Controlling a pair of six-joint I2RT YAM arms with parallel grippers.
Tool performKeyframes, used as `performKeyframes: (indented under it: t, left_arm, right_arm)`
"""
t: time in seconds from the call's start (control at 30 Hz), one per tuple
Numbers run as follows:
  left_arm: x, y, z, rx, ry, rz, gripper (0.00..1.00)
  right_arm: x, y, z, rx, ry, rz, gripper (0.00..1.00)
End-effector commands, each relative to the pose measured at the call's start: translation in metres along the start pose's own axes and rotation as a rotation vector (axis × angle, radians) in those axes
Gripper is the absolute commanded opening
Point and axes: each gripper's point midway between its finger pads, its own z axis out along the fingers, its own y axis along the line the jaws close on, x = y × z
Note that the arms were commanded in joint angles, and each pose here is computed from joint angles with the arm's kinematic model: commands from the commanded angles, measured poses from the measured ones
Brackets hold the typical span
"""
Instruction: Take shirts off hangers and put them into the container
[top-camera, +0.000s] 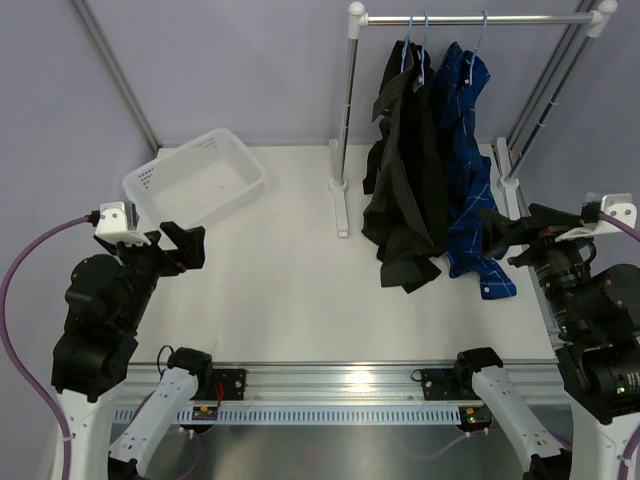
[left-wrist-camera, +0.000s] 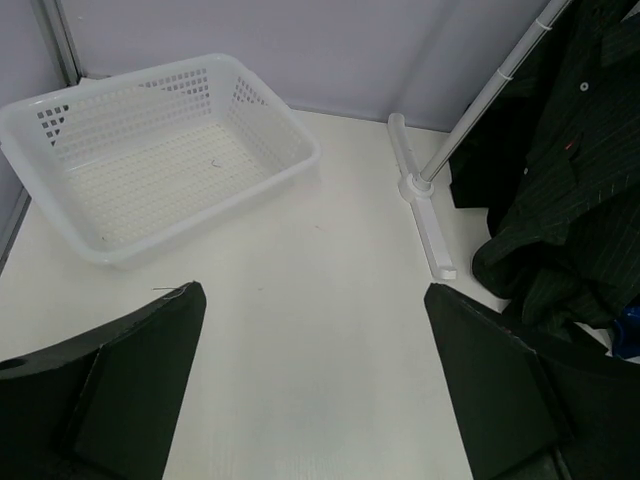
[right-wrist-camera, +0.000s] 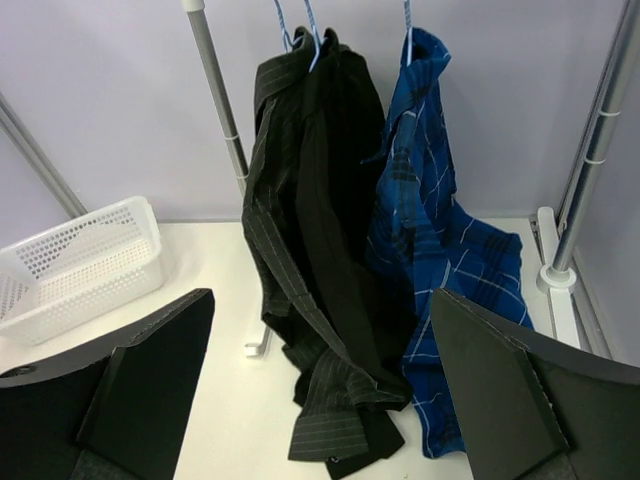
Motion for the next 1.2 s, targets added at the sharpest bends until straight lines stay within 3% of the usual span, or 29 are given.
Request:
performKeyframes:
  t: [0.0,0.17,0.57,0.83,0.87,1.0,1.13,1.17]
  left_arm:
    - [0.006,-0.004,0.006,0.018,0.018,-0.016,0.99]
    - [0.015,-0.004,0.010,0.021,0.046,-0.017,0.99]
    - [0.025,-0.005,0.020,0.017,0.089,-0.022,0.99]
    - [0.038,-0.009,0.033,0.022,0.152,-0.038,0.99]
    - [0.039,-0.009,0.035,0.021,0.161,-0.039,0.99]
    - [0.040,-0.010,0.039,0.021,0.174,-0.041,0.99]
    - [0.042,-0.011,0.040,0.026,0.183,-0.048,0.99]
    - [0.043,-0.011,0.040,0.026,0.186,-0.054,0.99]
  right_arm:
    - [0.013,0.010,0.013,-0.047,0.087,0.028,1.00]
    - [0.037,0.020,0.030,-0.095,0.213,0.045,0.99]
    - [0.052,0.022,0.068,-0.097,0.311,0.043,1.00]
    - [0.029,0.048,0.159,-0.049,0.312,0.008,0.96]
    - [0.049,0.047,0.183,-0.023,0.377,0.000,0.96]
    - [0.037,0.058,0.233,0.012,0.343,-0.002,0.90]
    - [0.058,0.063,0.270,0.087,0.384,0.022,0.86]
    - [0.065,0.067,0.274,0.092,0.394,0.012,0.81]
